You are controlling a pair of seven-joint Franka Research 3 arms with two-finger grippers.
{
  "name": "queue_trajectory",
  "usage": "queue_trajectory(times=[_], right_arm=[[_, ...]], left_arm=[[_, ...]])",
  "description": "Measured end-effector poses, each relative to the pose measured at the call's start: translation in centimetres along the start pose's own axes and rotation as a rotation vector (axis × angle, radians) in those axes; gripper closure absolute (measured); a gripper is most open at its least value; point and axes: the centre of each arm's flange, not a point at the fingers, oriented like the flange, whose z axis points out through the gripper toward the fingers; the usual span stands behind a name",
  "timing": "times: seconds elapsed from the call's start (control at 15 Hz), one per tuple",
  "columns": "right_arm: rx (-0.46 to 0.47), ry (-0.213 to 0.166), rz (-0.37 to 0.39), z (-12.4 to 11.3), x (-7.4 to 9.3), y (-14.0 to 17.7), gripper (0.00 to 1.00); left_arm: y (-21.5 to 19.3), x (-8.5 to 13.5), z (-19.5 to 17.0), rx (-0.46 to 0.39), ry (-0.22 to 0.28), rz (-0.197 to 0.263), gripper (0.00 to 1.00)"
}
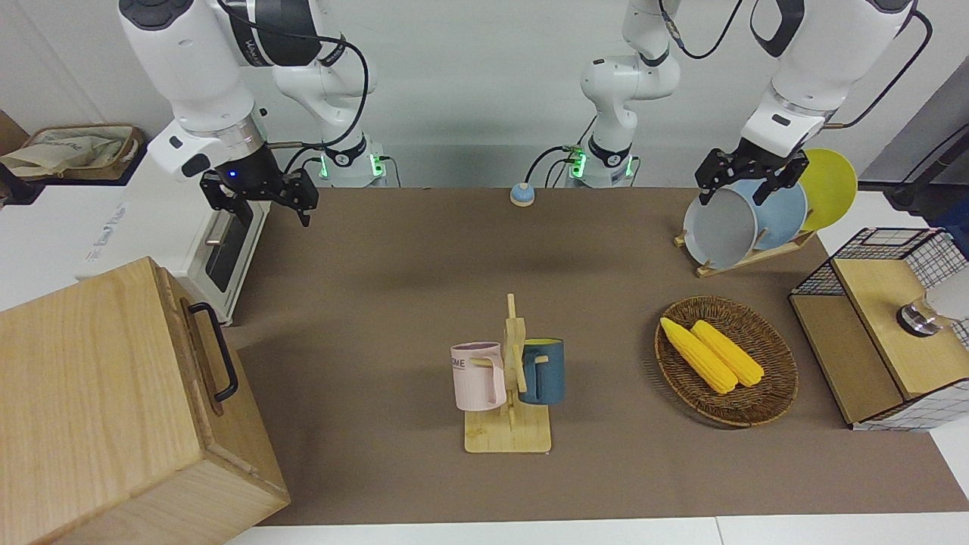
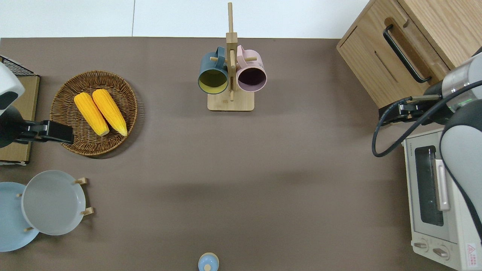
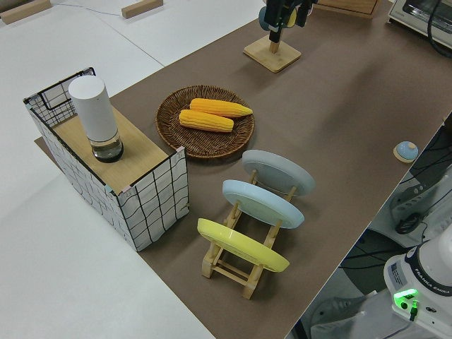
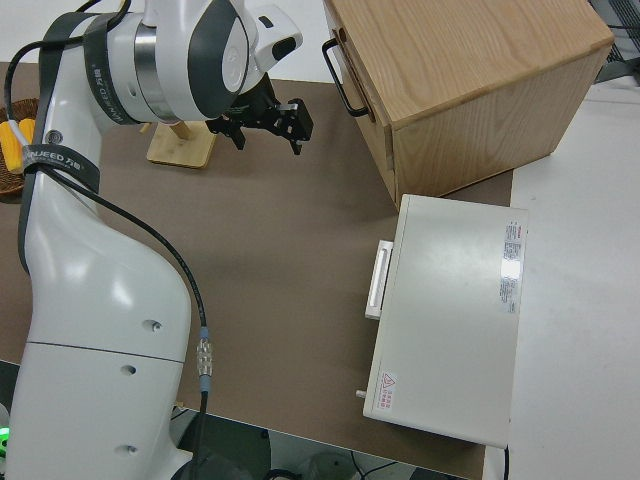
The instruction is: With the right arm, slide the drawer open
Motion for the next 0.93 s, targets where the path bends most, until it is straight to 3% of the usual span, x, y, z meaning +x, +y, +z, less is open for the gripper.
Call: queue_trajectory(times=[0.93], right_arm=[[-0.002,0.004,0.003,-0.35,-0.03,0.16,0.01]], left_arm=[[0.0,0.0,0.0,0.0,0.0,0.0,0.0]])
